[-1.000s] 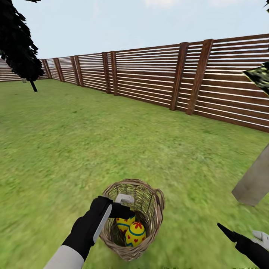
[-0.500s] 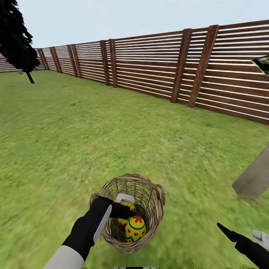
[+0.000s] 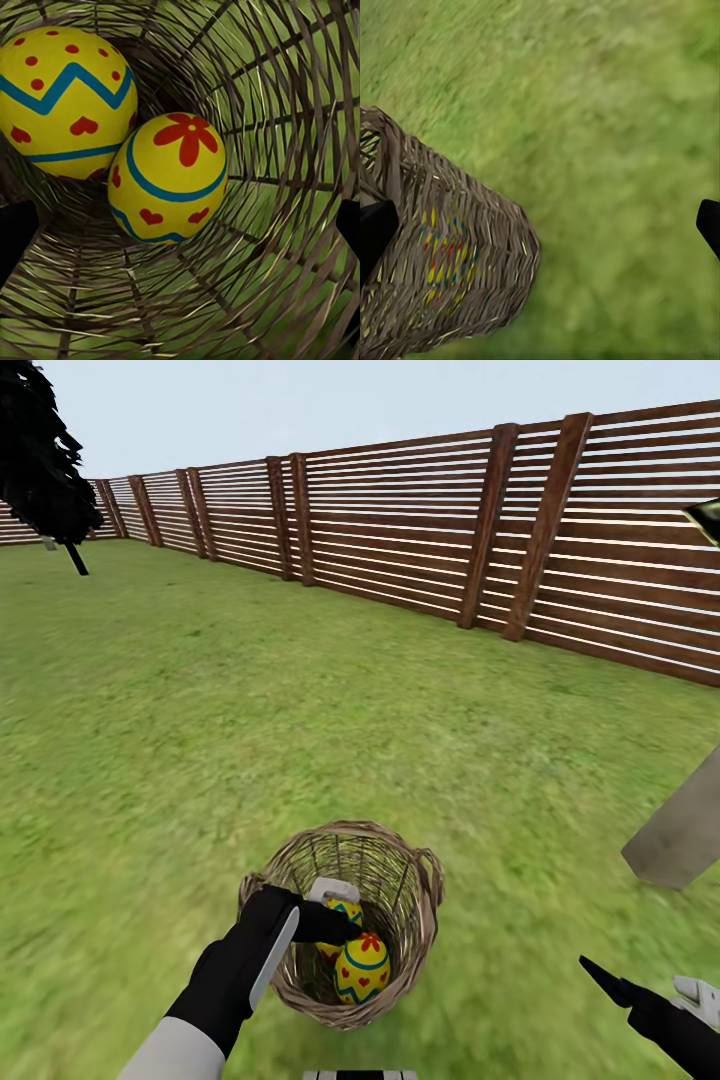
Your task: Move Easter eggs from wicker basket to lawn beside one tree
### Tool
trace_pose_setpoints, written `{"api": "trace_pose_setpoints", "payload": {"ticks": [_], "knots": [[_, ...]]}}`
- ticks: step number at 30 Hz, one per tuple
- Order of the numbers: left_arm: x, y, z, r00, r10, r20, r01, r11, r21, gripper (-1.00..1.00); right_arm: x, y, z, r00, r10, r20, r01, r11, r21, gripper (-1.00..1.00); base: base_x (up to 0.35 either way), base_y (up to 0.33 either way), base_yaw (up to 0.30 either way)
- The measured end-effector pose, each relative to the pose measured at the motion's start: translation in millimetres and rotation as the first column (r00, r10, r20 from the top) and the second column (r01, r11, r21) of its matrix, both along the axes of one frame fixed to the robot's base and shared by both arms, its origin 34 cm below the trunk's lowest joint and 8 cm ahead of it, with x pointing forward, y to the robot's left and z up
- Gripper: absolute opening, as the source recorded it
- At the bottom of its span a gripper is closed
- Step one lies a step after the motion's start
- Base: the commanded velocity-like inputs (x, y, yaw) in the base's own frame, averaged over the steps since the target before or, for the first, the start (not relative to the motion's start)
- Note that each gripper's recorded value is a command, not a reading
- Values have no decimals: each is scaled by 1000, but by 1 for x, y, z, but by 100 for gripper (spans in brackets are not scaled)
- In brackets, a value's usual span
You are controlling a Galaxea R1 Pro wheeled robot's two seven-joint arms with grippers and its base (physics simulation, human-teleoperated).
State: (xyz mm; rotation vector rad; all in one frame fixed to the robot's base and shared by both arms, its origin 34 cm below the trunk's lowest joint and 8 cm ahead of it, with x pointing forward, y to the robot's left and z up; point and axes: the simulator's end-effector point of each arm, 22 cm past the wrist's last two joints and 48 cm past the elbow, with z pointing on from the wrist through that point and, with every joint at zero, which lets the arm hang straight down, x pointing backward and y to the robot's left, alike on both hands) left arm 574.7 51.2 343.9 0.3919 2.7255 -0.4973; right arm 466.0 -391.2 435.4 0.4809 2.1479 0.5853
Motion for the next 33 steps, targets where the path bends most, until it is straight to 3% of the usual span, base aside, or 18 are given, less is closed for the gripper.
{"api": "trace_pose_setpoints", "payload": {"ticks": [20,27,33], "knots": [[11,2,9,1000,10,17,-10,1000,5,100,0,1,-1,1000,3,-2,-3,1000,-1,100,0,0,0],[56,20,34,999,30,45,-34,995,93,100,-1,2,-6,1000,4,-15,-4,1000,0,100,0,0,0],[69,29,14,999,34,-14,-32,990,141,100,-2,1,-16,999,2,-39,-2,1000,0,100,0,0,0]]}}
